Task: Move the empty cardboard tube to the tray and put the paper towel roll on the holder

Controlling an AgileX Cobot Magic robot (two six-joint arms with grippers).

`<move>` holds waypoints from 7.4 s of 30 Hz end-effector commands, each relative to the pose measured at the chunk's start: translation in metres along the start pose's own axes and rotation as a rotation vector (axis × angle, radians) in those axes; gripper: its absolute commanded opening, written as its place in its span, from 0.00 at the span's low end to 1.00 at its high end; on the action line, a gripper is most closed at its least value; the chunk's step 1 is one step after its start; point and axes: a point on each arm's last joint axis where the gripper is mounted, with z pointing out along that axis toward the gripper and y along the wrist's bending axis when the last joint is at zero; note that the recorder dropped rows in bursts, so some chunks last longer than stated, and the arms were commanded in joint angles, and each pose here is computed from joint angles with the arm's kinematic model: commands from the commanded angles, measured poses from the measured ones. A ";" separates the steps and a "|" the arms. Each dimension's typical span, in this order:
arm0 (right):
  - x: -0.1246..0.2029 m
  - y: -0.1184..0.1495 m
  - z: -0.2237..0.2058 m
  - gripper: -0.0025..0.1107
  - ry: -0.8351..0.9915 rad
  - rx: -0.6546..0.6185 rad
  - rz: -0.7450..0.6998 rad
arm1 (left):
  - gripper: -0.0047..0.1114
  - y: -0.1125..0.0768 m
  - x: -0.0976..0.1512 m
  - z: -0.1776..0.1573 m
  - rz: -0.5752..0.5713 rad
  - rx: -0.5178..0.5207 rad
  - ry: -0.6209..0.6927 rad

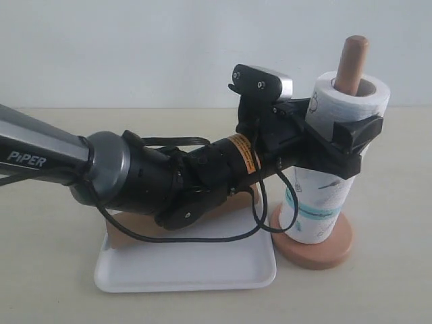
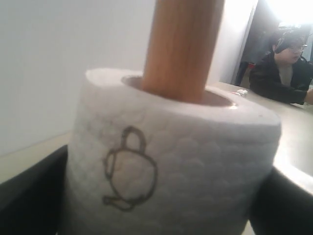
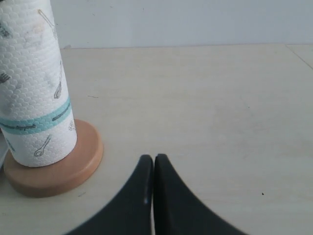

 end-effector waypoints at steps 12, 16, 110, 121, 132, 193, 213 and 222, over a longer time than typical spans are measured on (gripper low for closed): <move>-0.001 0.000 0.000 0.02 -0.008 0.000 -0.007 | 0.84 0.002 0.008 0.000 -0.117 -0.008 0.039; -0.001 0.000 0.000 0.02 -0.008 0.000 -0.007 | 0.90 -0.001 0.010 0.000 -0.077 0.024 0.063; -0.001 0.000 0.000 0.02 -0.008 0.000 -0.007 | 0.99 -0.080 -0.179 -0.344 0.369 -0.249 -0.358; -0.001 0.000 0.000 0.02 -0.008 0.000 -0.007 | 0.94 -0.071 -0.168 -0.355 0.309 -0.377 -0.296; -0.001 0.000 0.000 0.02 -0.008 0.000 -0.007 | 0.08 -0.055 -0.139 -0.373 0.290 -0.599 -0.238; -0.001 0.000 0.000 0.02 -0.008 0.000 -0.007 | 0.08 -0.032 -0.013 -0.406 0.033 -0.919 0.131; -0.001 0.000 0.000 0.02 -0.008 0.000 -0.007 | 0.08 -0.031 -0.014 -0.407 -0.016 -0.960 0.102; -0.001 0.000 0.000 0.02 -0.008 0.000 -0.007 | 0.08 -0.031 -0.014 -0.407 -0.014 -0.960 0.104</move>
